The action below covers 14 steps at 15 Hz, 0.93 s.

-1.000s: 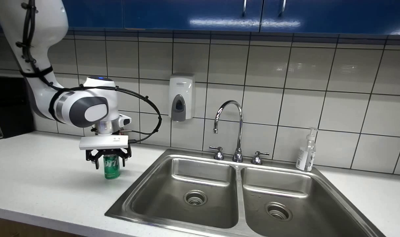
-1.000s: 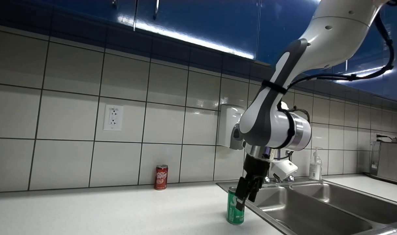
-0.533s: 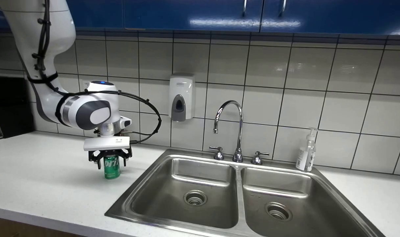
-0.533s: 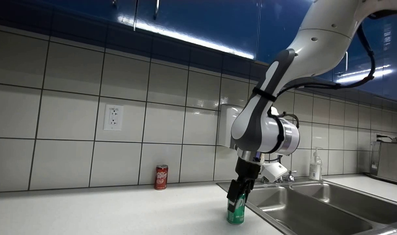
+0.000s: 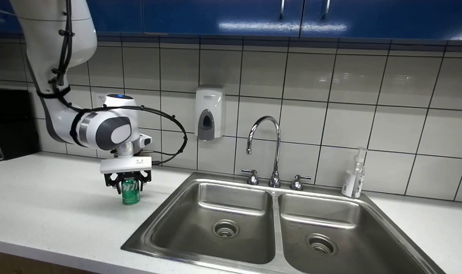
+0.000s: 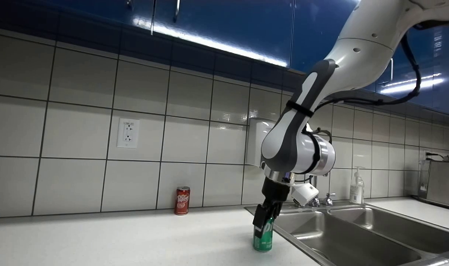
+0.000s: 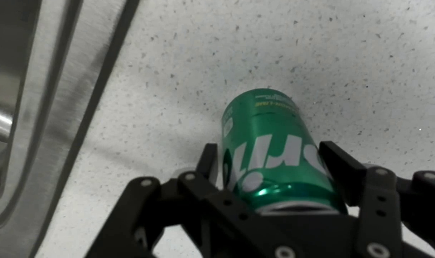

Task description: Put the green can in the sink to the left

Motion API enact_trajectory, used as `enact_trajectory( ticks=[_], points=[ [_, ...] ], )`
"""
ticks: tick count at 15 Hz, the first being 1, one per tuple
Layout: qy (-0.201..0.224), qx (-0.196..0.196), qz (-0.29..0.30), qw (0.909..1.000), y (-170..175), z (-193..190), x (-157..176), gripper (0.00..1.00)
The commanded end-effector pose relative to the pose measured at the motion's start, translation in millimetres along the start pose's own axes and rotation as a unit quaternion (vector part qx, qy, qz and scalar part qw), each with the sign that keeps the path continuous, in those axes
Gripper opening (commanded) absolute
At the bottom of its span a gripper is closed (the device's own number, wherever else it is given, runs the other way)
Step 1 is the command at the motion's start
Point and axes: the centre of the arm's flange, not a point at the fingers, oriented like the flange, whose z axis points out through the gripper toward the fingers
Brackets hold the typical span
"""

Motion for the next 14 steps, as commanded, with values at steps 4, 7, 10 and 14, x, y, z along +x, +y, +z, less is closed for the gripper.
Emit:
enact_trajectory(
  ticks=[4,7,10,14],
  points=[
    [0.003,0.001,0.001,1.0,6.8,10.4,4.3,0.43],
    [0.001,0.001,0.001,1.0,4.9,7.4,2.8,0.43],
    [0.004,0.005,0.005,1.0,5.1,-0.4,3.2,0.43],
    [0.013,0.007,0.012,0.9998,8.0,-12.8,3.1,0.43]
  ],
)
